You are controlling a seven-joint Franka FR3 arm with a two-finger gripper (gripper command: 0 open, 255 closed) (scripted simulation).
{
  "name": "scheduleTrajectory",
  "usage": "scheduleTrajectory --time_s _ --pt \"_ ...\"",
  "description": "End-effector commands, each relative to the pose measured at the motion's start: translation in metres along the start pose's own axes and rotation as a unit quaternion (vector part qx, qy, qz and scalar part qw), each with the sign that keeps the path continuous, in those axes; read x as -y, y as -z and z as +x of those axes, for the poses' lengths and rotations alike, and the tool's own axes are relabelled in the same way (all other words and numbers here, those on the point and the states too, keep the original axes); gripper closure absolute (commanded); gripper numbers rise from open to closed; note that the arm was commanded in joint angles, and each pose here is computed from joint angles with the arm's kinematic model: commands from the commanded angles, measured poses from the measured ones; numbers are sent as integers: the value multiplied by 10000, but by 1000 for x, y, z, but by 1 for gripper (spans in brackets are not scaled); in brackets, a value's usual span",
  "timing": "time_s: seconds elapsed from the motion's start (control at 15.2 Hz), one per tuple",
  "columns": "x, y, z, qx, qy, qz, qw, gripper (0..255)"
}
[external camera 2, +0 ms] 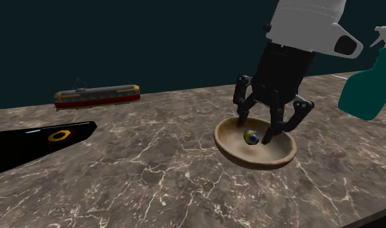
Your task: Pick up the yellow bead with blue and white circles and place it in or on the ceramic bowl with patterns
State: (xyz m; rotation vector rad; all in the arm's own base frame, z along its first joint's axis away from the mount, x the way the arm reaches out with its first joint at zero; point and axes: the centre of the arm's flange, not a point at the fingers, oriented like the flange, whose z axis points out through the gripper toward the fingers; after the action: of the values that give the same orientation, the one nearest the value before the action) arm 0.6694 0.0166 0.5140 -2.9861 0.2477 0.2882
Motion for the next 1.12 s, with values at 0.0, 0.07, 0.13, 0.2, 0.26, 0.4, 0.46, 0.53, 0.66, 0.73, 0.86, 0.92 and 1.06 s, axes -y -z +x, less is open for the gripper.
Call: scheduleTrajectory --time_s 0.0,0.07,0.13,0.2,0.26,0.4,0.46,0.53,0.66,0.73,0.86,0.92,1.06 --pt "0 0 0 0 0 0 10000 0" --pt "0 0 0 0 0 0 10000 0" --pt "0 0 0 0 0 0 10000 0" --pt "0 0 0 0 0 0 10000 0" --pt "0 0 0 0 0 0 10000 0" --pt "0 26 0 0 0 0 10000 0" --pt "0 40 0 0 0 0 10000 0" --pt "0 50 0 0 0 0 10000 0" --pt "0 50 0 0 0 0 10000 0" --pt "0 50 0 0 0 0 10000 0" --pt "0 50 0 0 0 0 10000 0" --pt "0 50 0 0 0 0 10000 0" --pt "0 50 0 0 0 0 10000 0"
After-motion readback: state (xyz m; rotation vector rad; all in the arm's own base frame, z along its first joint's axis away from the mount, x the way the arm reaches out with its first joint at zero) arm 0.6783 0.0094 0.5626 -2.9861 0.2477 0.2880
